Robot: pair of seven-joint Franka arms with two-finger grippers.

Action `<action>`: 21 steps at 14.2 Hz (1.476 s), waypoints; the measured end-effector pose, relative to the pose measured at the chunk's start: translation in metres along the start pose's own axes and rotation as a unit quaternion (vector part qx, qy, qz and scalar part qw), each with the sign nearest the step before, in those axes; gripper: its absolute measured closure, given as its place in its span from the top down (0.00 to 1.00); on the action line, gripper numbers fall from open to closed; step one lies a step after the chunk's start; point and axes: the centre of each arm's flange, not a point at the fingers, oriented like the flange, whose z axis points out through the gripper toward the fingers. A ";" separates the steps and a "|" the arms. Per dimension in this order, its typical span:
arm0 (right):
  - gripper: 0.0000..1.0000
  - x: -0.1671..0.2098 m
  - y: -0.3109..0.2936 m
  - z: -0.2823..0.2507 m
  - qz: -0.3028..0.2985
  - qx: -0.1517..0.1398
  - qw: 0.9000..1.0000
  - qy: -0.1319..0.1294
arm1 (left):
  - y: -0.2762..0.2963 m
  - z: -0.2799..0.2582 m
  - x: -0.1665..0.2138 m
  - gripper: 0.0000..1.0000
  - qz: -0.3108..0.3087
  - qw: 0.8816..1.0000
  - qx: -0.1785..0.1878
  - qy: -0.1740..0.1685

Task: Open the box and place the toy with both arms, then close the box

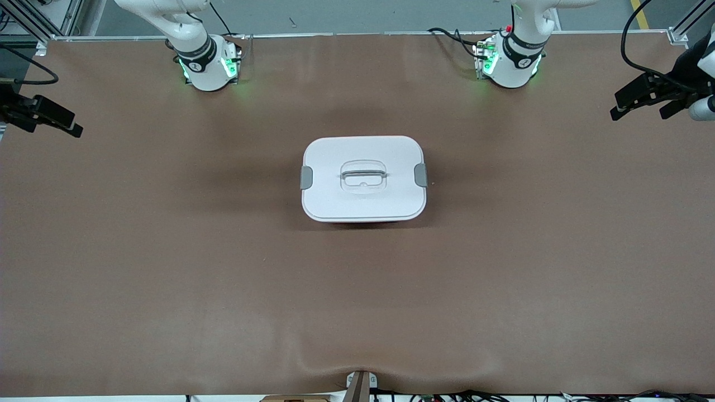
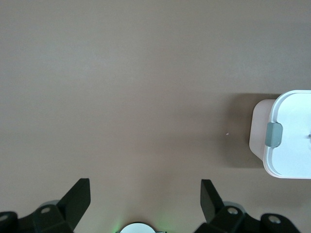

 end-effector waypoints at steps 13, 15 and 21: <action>1.00 0.002 -0.008 0.012 -0.007 0.000 1.000 -0.007 | -0.008 0.000 0.001 1.00 0.029 0.999 0.036 0.002; 1.00 0.003 -0.008 0.013 -0.007 0.000 1.000 -0.007 | -0.007 0.000 0.001 1.00 0.027 0.999 0.037 0.002; 1.00 0.004 -0.008 0.014 -0.007 0.000 1.000 -0.006 | -0.005 0.001 0.004 1.00 0.028 0.999 0.037 0.001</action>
